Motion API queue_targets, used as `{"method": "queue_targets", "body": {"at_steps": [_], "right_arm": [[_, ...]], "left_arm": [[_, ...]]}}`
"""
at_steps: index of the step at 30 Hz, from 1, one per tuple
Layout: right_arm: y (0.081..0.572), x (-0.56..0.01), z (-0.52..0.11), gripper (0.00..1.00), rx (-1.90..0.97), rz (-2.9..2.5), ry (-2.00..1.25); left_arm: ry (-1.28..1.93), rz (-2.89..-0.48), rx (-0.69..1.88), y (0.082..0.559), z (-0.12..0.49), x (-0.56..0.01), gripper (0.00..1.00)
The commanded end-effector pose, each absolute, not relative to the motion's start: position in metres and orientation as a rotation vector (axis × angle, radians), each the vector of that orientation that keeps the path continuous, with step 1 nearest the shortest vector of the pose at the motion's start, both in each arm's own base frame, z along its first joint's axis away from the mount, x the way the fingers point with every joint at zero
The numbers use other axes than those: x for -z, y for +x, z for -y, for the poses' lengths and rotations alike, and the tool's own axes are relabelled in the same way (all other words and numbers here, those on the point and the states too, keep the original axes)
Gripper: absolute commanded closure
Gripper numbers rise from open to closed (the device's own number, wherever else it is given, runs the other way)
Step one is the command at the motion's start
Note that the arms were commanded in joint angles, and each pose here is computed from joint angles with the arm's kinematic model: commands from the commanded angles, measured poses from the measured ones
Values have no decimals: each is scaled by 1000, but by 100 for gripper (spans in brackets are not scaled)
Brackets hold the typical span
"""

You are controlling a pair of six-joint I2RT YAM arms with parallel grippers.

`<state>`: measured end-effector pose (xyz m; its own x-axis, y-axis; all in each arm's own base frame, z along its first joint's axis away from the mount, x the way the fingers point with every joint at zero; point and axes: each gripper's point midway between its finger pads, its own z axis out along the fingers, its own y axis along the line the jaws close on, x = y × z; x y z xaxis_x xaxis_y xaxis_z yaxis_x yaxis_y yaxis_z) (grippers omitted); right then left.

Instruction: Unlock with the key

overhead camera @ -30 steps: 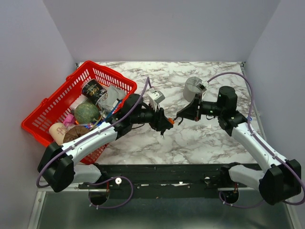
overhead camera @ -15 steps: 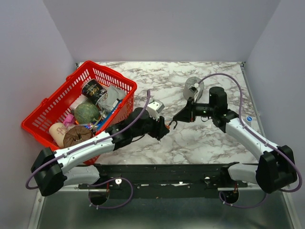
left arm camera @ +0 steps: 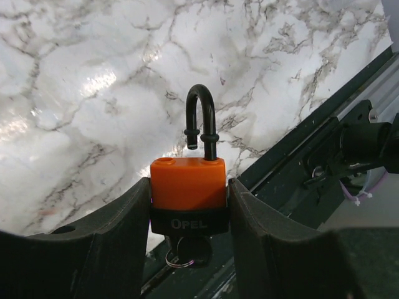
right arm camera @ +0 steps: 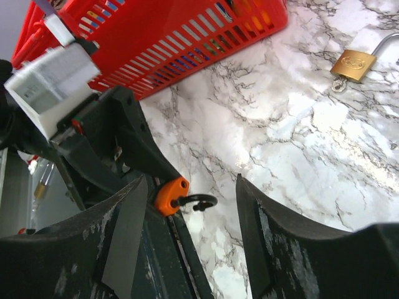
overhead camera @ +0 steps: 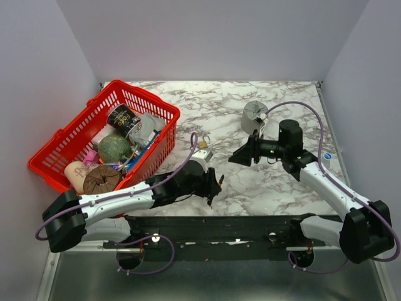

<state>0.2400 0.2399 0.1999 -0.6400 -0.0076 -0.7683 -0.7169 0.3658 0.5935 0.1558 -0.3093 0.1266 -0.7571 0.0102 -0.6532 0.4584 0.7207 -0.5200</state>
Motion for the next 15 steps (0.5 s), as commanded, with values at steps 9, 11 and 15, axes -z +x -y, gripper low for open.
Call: {"method": "queue_targets", "body": {"at_steps": [9,11,15], "right_arm": [[245,-200,-232,31,-1231,-1918,-571],[247,-200,-230,30,-1217,-1923,-550],[248,-200,-230,30,-1211,-1927,-536]], "left_arm": [[239,-2392,890,165,339,-86,100],[241,-2403,887,166,341,-80,100],[230,-2423,897,171,346,-69,100]]}}
